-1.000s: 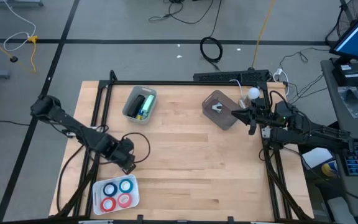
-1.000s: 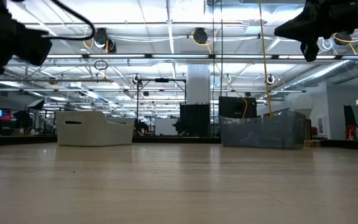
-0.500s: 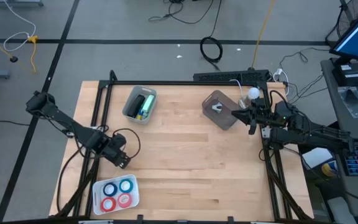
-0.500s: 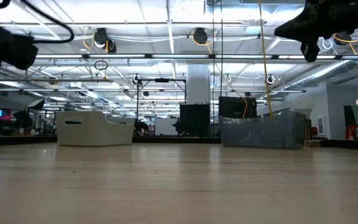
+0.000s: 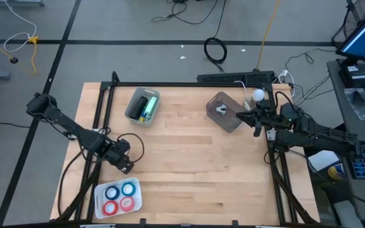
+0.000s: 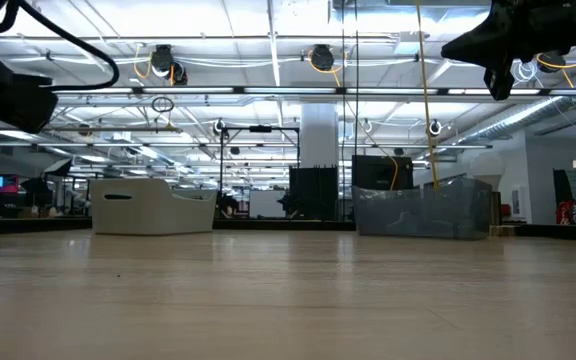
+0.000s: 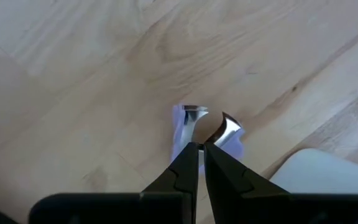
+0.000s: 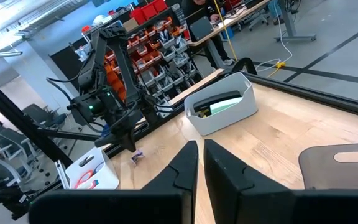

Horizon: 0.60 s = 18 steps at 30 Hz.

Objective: Pick and place Stapler, Stapler remover, tape
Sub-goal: Put the purple stapler remover into the black bin

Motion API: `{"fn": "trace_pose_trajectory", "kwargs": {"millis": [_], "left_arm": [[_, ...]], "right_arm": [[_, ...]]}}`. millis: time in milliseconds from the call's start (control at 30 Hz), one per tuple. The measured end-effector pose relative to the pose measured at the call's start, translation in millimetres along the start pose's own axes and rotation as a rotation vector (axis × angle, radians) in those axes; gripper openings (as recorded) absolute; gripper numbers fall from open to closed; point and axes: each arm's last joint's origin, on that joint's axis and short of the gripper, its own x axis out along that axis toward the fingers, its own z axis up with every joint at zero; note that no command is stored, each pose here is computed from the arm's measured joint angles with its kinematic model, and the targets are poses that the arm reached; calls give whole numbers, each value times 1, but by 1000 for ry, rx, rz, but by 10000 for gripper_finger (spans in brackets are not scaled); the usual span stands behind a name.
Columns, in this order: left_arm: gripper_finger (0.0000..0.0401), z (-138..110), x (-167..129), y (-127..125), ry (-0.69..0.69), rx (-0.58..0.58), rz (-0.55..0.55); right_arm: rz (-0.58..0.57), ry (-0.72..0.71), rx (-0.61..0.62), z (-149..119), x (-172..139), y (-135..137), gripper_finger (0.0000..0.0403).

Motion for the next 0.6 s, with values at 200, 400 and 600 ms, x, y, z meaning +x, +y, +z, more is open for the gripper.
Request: {"fn": "trace_pose_trajectory", "kwargs": {"millis": [200,400,600], "left_arm": [[26,0,0,1,0,-2,14],[26,1,0,2,-4,-32,16],[26,1,0,2,-12,-33,17]], "right_arm": [[0,0,9,0,0,0,18],[0,0,9,0,0,0,18],[0,0,22,0,0,0,18]]}}
